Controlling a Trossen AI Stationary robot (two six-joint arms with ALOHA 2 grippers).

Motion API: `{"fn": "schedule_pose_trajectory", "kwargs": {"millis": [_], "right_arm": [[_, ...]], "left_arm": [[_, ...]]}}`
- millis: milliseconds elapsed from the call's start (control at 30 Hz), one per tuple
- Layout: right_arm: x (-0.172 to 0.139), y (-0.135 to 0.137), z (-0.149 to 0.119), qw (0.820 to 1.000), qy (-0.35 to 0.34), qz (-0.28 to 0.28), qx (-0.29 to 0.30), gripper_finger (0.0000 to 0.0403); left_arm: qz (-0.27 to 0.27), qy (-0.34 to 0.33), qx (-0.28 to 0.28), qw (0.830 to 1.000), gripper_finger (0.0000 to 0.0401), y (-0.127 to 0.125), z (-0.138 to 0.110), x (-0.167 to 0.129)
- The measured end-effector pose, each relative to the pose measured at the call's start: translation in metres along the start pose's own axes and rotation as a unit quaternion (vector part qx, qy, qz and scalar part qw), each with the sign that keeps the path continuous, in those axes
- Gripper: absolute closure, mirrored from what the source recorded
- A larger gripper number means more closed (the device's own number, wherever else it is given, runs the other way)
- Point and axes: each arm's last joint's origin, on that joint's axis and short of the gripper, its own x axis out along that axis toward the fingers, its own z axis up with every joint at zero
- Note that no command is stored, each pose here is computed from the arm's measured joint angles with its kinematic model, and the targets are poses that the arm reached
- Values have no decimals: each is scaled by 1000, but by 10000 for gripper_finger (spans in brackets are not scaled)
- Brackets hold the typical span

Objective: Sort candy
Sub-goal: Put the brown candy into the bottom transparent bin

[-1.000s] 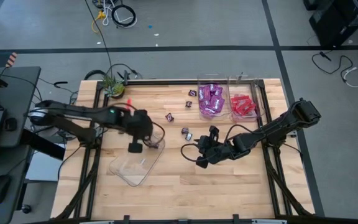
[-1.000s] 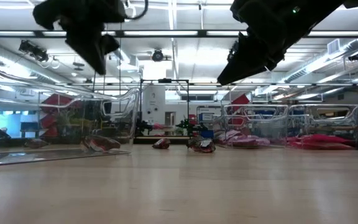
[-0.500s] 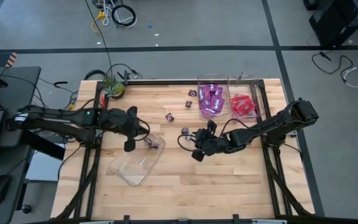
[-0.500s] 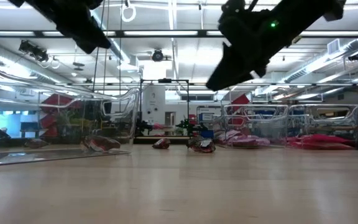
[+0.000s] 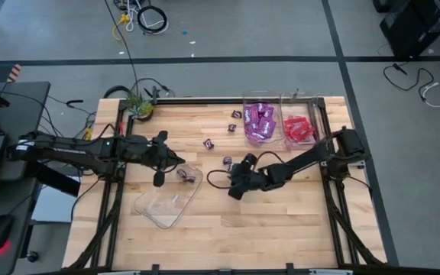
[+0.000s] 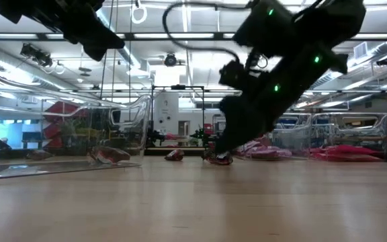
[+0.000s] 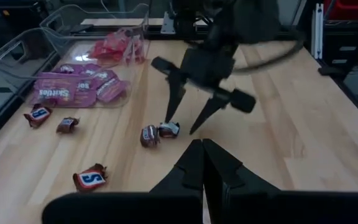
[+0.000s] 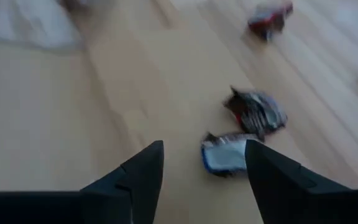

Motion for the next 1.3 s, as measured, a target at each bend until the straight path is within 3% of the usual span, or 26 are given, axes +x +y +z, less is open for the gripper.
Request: {"fn": "schedule_pose_trajectory", "kwargs": {"millis": [233, 533, 600, 900, 1033, 1300], "right_arm": [[13, -1, -8, 1000, 2, -26, 6, 238], [5, 5, -10, 1000, 7, -12, -19, 381], [3, 6, -10, 1000, 5, -9, -22, 396], [0, 10, -1, 1000, -20, 23, -3, 388], [2, 10, 5, 998, -38, 43, 38, 345], [15, -3, 9, 990, -34, 27, 138, 252]], "left_arm": [[-1, -2, 0, 1000, 400, 0, 0, 0], [-1, -3, -2, 1000, 400, 0, 0, 0], [-1, -3, -3, 1000, 400, 0, 1, 0], [-1, -3, -9, 1000, 400, 0, 0, 0], [0, -3, -11, 1000, 400, 0, 0, 0], [0, -2, -11, 1000, 400, 0, 0, 0]]}}
